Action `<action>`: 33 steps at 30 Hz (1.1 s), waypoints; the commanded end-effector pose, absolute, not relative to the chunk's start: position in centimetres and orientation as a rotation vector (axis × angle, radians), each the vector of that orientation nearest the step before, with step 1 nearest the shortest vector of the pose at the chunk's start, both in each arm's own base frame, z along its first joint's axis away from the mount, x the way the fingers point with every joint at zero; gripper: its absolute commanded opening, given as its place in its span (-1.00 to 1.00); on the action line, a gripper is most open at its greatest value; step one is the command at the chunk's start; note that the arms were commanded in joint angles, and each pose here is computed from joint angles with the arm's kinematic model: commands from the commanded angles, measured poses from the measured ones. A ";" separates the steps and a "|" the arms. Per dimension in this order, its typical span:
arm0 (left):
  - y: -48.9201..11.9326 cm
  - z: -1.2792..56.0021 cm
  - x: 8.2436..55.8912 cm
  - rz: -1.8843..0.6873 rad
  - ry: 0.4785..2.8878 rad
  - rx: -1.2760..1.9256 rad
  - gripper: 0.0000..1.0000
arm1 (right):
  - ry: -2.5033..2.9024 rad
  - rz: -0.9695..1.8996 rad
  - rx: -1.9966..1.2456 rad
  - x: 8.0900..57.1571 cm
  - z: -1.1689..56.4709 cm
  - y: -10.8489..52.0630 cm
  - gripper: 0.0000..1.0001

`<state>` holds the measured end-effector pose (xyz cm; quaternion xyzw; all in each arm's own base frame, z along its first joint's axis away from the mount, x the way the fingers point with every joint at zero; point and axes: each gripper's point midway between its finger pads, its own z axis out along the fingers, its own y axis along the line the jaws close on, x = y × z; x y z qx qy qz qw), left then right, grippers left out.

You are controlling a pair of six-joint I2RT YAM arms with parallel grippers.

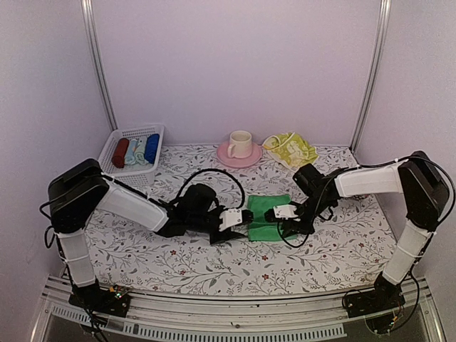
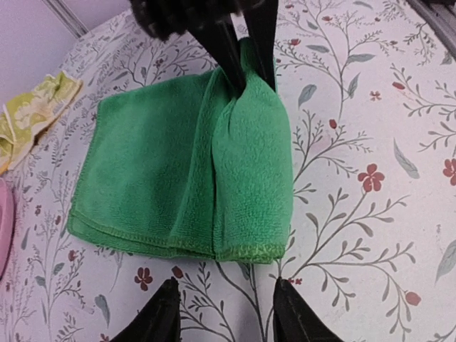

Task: Roll the towels
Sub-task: Roll the towel at the center of the board.

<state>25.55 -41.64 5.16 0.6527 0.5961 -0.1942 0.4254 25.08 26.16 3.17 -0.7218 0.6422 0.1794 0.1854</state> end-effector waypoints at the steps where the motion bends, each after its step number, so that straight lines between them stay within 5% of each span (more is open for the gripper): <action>1: -42.5 8.1 25.4 -0.324 1.267 1.571 -0.08 | 1.951 0.758 -2.037 22.6 3.1 25.8 -0.80; 33: -46.6 4.7 23.9 -0.015 0.980 1.659 0.05 | 2.266 1.208 -1.801 25.1 2.9 24.7 -0.80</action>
